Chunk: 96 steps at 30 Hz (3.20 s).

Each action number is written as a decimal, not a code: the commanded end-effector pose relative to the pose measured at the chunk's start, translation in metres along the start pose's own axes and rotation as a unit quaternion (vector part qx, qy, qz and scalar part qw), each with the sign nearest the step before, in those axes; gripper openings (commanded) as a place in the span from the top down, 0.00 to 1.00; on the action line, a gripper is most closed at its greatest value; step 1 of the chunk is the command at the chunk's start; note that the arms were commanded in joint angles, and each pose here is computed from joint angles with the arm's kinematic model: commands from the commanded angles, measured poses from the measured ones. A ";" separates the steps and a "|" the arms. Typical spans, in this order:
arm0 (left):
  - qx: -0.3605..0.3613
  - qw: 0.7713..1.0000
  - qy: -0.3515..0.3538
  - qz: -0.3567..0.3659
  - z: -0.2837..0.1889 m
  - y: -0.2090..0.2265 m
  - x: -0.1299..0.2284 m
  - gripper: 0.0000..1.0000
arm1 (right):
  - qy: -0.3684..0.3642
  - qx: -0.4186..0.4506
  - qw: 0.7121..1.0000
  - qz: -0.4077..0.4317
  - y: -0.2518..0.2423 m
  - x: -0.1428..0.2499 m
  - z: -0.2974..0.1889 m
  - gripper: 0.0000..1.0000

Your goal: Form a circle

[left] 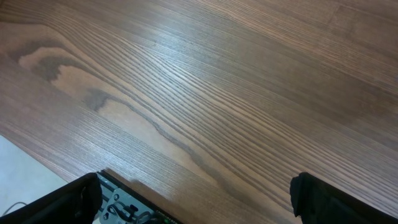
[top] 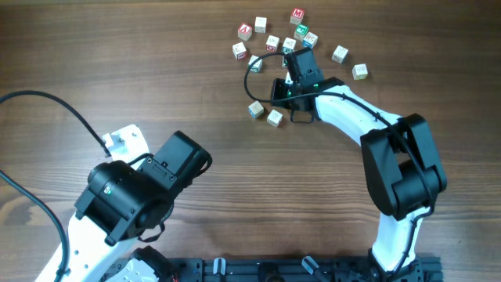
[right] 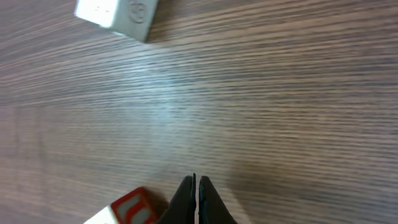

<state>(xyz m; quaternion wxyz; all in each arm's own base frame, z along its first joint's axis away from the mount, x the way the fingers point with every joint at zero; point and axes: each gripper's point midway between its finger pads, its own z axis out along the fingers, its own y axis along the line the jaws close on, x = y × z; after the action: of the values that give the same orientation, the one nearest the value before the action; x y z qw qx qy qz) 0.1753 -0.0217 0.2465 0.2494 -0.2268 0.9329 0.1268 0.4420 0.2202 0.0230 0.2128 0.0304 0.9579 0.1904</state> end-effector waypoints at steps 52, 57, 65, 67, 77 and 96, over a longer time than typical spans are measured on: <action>-0.001 1.000 -0.003 -0.006 0.000 0.001 0.000 0.00 | -0.006 0.054 0.990 -0.132 0.067 0.057 0.005 0.95; -0.001 1.000 -0.003 -0.006 0.000 0.001 0.000 0.00 | -0.012 0.056 0.990 -0.132 0.067 0.054 0.005 0.95; -0.001 1.000 -0.003 -0.006 0.000 0.001 0.000 0.00 | -0.010 0.056 0.990 -0.132 0.067 0.055 0.005 0.96; -0.001 1.000 -0.003 -0.006 0.000 0.001 0.000 0.00 | -0.009 0.056 0.990 -0.132 0.067 0.056 0.005 0.95; -0.001 1.000 -0.003 -0.006 0.000 0.001 0.000 0.00 | -0.011 0.067 0.990 -0.122 0.061 0.056 0.011 0.96; -0.001 1.000 -0.003 -0.006 0.000 0.001 0.000 0.00 | 0.016 0.069 0.994 -0.085 0.064 0.063 -0.034 0.95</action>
<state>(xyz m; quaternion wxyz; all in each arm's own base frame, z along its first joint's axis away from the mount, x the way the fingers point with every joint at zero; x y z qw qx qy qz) 0.1753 -0.0217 0.2465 0.2494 -0.2268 0.9329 0.1268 0.3718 0.2803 0.0439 0.2143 -0.0729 0.9678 0.1096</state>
